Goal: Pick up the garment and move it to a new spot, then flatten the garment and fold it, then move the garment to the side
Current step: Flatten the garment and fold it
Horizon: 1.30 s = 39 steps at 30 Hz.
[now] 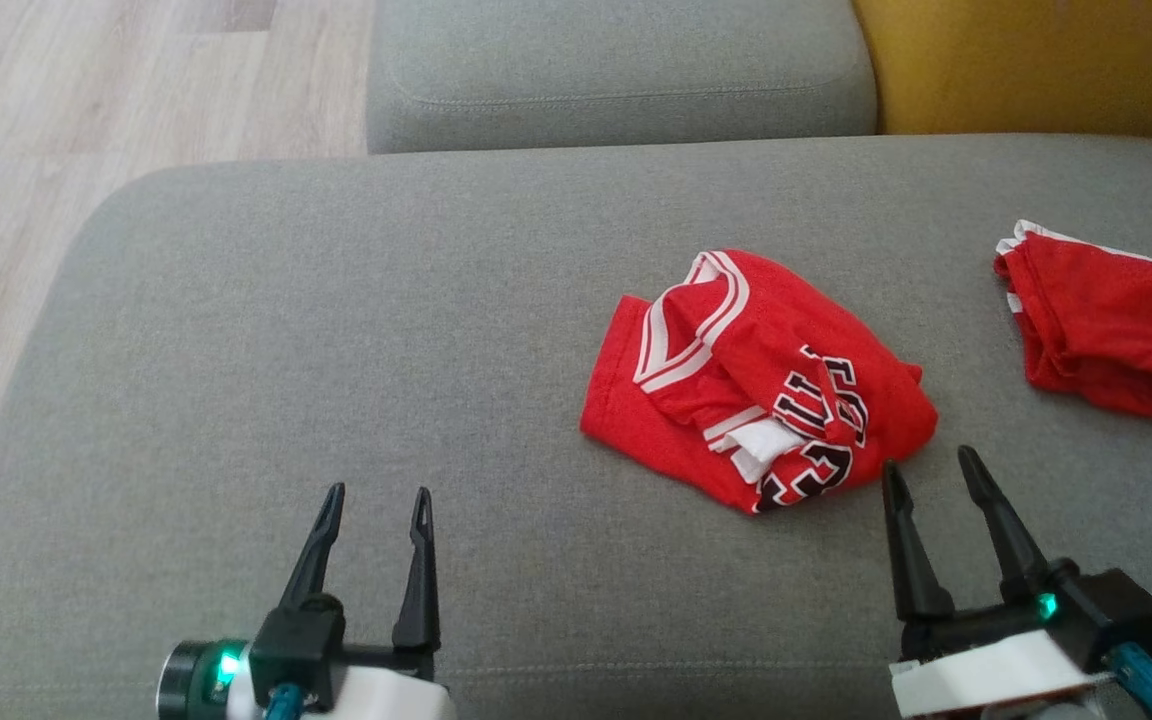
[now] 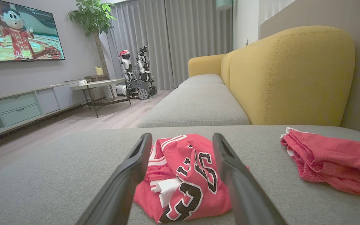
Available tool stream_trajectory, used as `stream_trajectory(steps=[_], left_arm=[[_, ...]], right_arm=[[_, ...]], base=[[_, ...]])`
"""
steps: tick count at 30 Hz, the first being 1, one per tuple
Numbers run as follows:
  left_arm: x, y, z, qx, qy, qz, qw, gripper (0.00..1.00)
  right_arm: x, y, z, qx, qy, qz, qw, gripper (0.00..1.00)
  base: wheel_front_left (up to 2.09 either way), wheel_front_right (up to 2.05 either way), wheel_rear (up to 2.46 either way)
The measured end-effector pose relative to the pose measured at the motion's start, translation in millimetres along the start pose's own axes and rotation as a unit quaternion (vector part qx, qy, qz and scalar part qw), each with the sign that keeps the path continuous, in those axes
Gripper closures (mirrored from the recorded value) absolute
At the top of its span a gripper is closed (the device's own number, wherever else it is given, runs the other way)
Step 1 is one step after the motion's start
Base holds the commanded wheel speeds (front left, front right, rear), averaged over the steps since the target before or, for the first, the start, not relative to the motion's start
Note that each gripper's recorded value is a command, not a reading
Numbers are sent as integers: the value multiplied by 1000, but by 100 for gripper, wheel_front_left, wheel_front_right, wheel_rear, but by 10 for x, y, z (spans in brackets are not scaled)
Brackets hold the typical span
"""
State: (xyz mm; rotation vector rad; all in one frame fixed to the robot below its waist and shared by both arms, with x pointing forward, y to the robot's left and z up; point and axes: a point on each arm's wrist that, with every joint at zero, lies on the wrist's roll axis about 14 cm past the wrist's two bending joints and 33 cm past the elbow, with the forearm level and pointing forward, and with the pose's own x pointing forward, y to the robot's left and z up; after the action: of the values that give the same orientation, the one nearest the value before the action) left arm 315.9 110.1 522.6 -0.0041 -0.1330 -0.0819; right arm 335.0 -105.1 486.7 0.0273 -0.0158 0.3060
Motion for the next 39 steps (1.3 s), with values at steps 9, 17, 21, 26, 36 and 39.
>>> stream_trajectory(steps=[9,17,21,26,36,39], left_arm=[[70,-323,-178,-8,27,-76,997,0],[520,-981,-149,-20,19,-218,976,0],[739,-1158,-373,-82,69,-241,965,0],[883,-1399,-801,-119,148,-273,943,0],[1240,-1673,-1267,-150,228,-271,923,0],[1167,-1736,-1439,-147,260,-275,914,0]], right_arm=[[30,-13,-43,3,7,-1,1000,0],[252,-73,117,2,-19,-2,1000,0],[407,-149,182,1,-31,-6,999,0],[502,-296,129,1,-26,-23,999,0],[569,-608,49,-10,-16,-61,998,0],[547,-669,36,-13,-13,-71,997,0]], base=[[0,0,0],[0,0,0],[0,0,0],[0,0,0],[0,0,0],[0,0,0]])
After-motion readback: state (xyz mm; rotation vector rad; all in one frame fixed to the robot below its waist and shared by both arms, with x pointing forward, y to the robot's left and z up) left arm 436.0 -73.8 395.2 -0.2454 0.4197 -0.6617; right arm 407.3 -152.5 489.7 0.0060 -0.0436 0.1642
